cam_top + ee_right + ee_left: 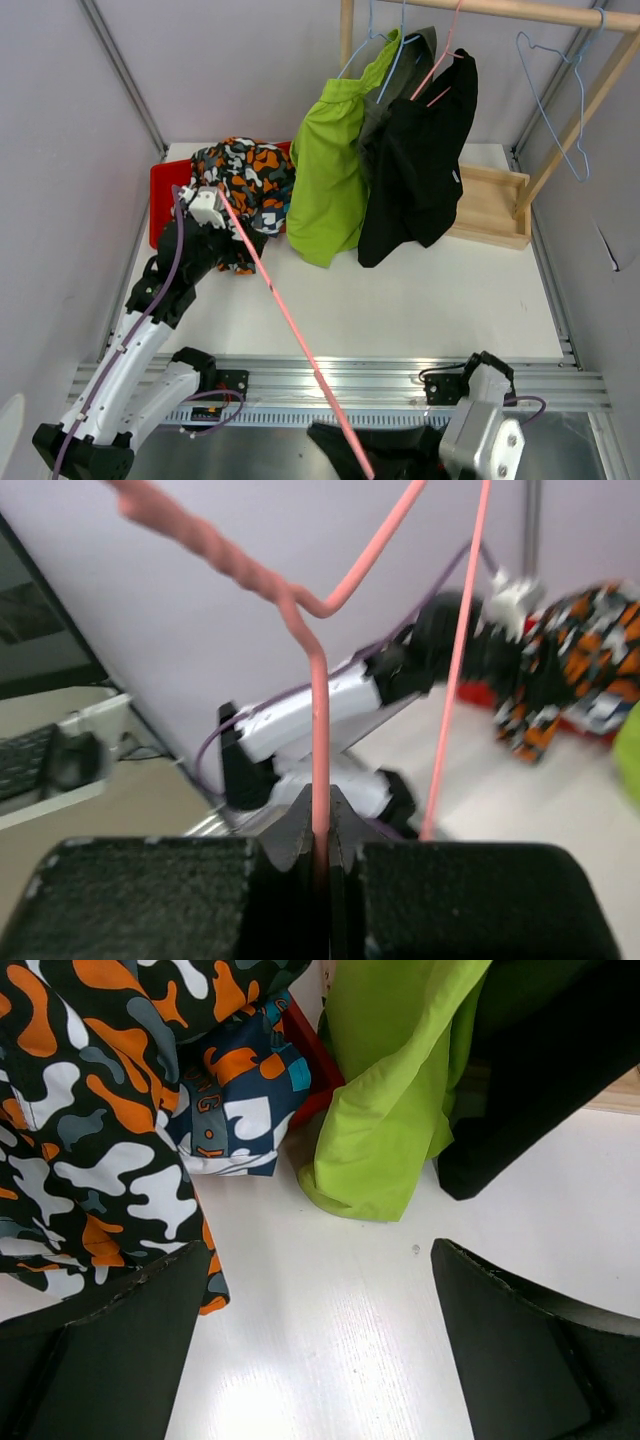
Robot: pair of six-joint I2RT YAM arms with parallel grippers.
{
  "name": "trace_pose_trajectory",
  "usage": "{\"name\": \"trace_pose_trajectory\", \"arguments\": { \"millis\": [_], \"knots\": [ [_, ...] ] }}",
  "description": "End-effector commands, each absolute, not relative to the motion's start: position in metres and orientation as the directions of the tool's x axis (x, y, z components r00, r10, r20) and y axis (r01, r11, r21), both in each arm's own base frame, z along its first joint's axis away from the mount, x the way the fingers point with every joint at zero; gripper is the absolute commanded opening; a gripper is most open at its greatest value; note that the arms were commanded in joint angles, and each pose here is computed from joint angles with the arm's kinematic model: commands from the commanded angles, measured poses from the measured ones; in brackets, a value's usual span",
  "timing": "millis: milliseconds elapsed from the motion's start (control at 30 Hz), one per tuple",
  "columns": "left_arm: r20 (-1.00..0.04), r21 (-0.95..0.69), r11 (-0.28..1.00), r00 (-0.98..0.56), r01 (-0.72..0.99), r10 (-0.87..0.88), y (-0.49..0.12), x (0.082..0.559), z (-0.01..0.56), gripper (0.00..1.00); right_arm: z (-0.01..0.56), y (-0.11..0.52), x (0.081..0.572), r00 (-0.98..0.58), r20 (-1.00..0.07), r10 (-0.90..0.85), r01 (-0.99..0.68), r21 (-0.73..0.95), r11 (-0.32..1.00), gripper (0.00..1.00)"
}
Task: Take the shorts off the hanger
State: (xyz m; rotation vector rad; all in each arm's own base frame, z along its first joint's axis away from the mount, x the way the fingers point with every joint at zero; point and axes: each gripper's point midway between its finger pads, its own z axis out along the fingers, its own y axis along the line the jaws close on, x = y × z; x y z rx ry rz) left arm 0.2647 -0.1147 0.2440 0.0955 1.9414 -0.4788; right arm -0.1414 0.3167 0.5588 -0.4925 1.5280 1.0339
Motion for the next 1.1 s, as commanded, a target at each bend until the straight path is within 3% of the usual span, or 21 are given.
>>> {"name": "trace_pose_trajectory", "arguments": {
  "millis": [0, 33, 67, 100, 167, 200, 233, 367, 467, 533, 567, 767, 833, 900, 933, 1000, 1067],
  "knots": [
    [-0.917, -0.282, 0.905, -0.368, 0.319, -0.156, -0.120, 0.265, 0.260, 0.99, 0.608, 0.295, -0.082, -0.155, -0.932, 0.327, -0.753, 0.326, 0.571, 0.00],
    [-0.917, -0.281, 0.905, -0.368, 0.321, -0.154, -0.121, 0.264, 0.260, 0.99, 0.617, 0.282, -0.060, -0.068, -0.926, 0.372, -0.731, 0.300, 0.613, 0.00],
    [-0.919, -0.271, 0.910, -0.366, 0.313, -0.148, -0.119, 0.264, 0.259, 0.99, 0.606, 0.290, -0.071, 0.067, -0.929, 0.364, -0.722, 0.207, 0.661, 0.00],
    [-0.919, -0.263, 0.915, -0.368, 0.304, -0.142, -0.117, 0.265, 0.258, 0.99, 0.632, 0.242, -0.020, 0.142, -0.880, 0.454, -0.701, 0.234, 0.673, 0.00],
    [-0.921, -0.241, 0.925, -0.368, 0.293, -0.123, -0.114, 0.263, 0.255, 0.99, 0.636, 0.212, 0.001, 0.217, -0.841, 0.495, -0.686, 0.230, 0.690, 0.00],
    [-0.923, -0.232, 0.928, -0.368, 0.291, -0.115, -0.114, 0.263, 0.255, 1.00, 0.639, 0.175, 0.029, 0.243, -0.781, 0.575, -0.583, 0.356, 0.730, 0.00],
    [-0.924, -0.221, 0.929, -0.369, 0.298, -0.102, -0.116, 0.262, 0.253, 0.99, 0.650, 0.168, 0.023, 0.391, -0.809, 0.439, -0.508, 0.208, 0.836, 0.00],
    [-0.928, -0.189, 0.945, -0.363, 0.266, -0.083, -0.114, 0.266, 0.253, 0.99, 0.669, 0.124, 0.059, 0.507, -0.769, 0.389, -0.357, 0.224, 0.907, 0.00],
    [-0.925, -0.186, 0.947, -0.372, 0.262, -0.079, -0.115, 0.269, 0.251, 0.99, 0.650, 0.088, 0.119, 0.402, -0.853, 0.333, -0.230, 0.258, 0.938, 0.00],
    [-0.920, -0.187, 0.948, -0.383, 0.256, -0.078, -0.116, 0.271, 0.247, 0.99, 0.620, 0.033, 0.157, 0.354, -0.808, 0.470, -0.153, 0.446, 0.882, 0.00],
    [-0.919, -0.188, 0.949, -0.386, 0.254, -0.079, -0.116, 0.272, 0.246, 0.99, 0.612, 0.017, 0.163, 0.357, -0.844, 0.400, -0.079, 0.399, 0.913, 0.00],
    [-0.913, -0.196, 0.950, -0.400, 0.244, -0.086, -0.117, 0.274, 0.243, 0.99, 0.531, -0.053, 0.234, 0.101, -0.891, 0.443, 0.149, 0.453, 0.879, 0.00],
    [-0.914, -0.192, 0.953, -0.397, 0.235, -0.086, -0.115, 0.274, 0.242, 0.99, 0.501, -0.040, 0.254, -0.047, -0.903, 0.426, 0.141, 0.416, 0.898, 0.00],
    [-0.914, -0.194, 0.953, -0.396, 0.231, -0.090, -0.114, 0.273, 0.243, 0.99, 0.436, -0.052, 0.280, -0.271, -0.890, 0.367, 0.272, 0.294, 0.916, 0.00],
    [-0.914, -0.196, 0.954, -0.394, 0.228, -0.094, -0.113, 0.273, 0.244, 0.99, 0.416, -0.024, 0.289, -0.372, -0.876, 0.306, 0.210, 0.242, 0.947, 0.00],
    [-0.916, -0.200, 0.954, -0.388, 0.222, -0.101, -0.112, 0.272, 0.246, 0.99, 0.387, -0.007, 0.293, -0.438, -0.867, 0.239, 0.189, 0.171, 0.967, 0.00],
    [-0.918, -0.200, 0.956, -0.381, 0.213, -0.107, -0.110, 0.271, 0.245, 0.99, 0.403, 0.002, 0.284, -0.350, -0.906, 0.238, 0.125, 0.207, 0.970, 0.00]
  ]
}}
